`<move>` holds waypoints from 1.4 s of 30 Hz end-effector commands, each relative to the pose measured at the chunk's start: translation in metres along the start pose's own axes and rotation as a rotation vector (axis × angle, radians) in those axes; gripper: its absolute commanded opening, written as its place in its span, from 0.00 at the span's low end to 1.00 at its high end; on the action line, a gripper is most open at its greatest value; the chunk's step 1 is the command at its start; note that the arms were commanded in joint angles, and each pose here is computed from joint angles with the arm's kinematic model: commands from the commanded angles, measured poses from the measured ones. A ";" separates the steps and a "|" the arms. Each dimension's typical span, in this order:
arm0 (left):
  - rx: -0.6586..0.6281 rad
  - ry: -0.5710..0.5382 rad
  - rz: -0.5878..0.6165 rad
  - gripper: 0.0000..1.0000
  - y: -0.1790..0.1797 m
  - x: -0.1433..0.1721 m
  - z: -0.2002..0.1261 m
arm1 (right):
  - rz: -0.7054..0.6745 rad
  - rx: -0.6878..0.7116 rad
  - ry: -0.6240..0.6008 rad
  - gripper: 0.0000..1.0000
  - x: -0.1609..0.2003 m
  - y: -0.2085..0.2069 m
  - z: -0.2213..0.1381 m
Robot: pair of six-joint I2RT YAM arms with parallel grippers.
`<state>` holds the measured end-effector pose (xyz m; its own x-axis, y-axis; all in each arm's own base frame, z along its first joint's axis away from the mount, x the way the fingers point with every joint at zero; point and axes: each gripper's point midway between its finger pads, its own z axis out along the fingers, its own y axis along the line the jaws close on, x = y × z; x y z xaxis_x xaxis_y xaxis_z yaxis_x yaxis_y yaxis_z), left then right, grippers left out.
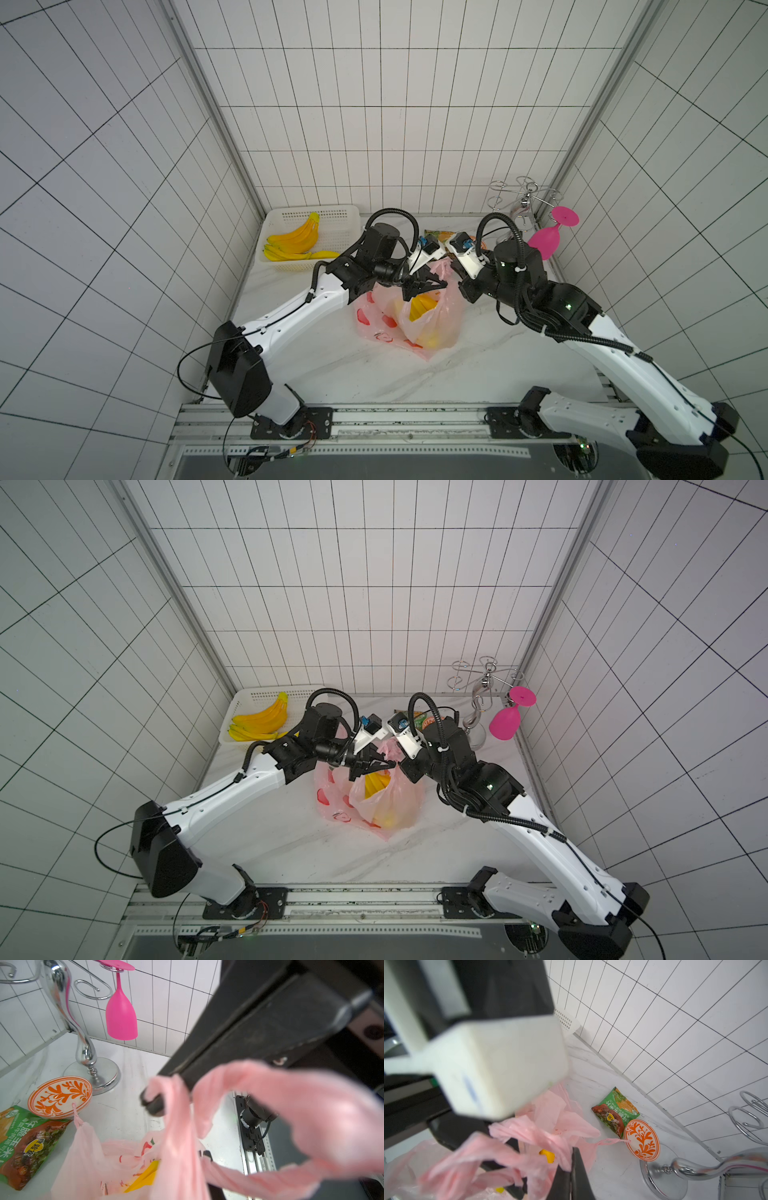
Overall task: Place the banana into a plastic bag & tie a knot
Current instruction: Cross the plastic bag at the center of the board.
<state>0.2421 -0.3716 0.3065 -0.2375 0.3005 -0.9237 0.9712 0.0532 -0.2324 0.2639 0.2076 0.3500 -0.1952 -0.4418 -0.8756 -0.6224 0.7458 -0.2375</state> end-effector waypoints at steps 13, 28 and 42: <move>-0.164 -0.122 -0.014 0.00 0.030 -0.025 -0.023 | 0.248 0.027 0.052 0.00 0.046 0.002 -0.007; -0.252 -0.159 -0.002 0.12 0.032 -0.021 -0.032 | 0.443 -0.034 0.065 0.00 0.074 0.036 0.004; -0.220 -0.100 0.080 0.23 0.014 -0.001 -0.020 | 0.415 0.058 -0.101 0.00 -0.006 -0.009 -0.006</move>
<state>0.2526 -0.3521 0.3082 -0.1825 0.2176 -0.9588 0.9637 0.2331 -0.1305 0.2615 0.2038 0.2877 -0.4590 -0.1400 -0.8773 -0.4627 0.8807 0.1015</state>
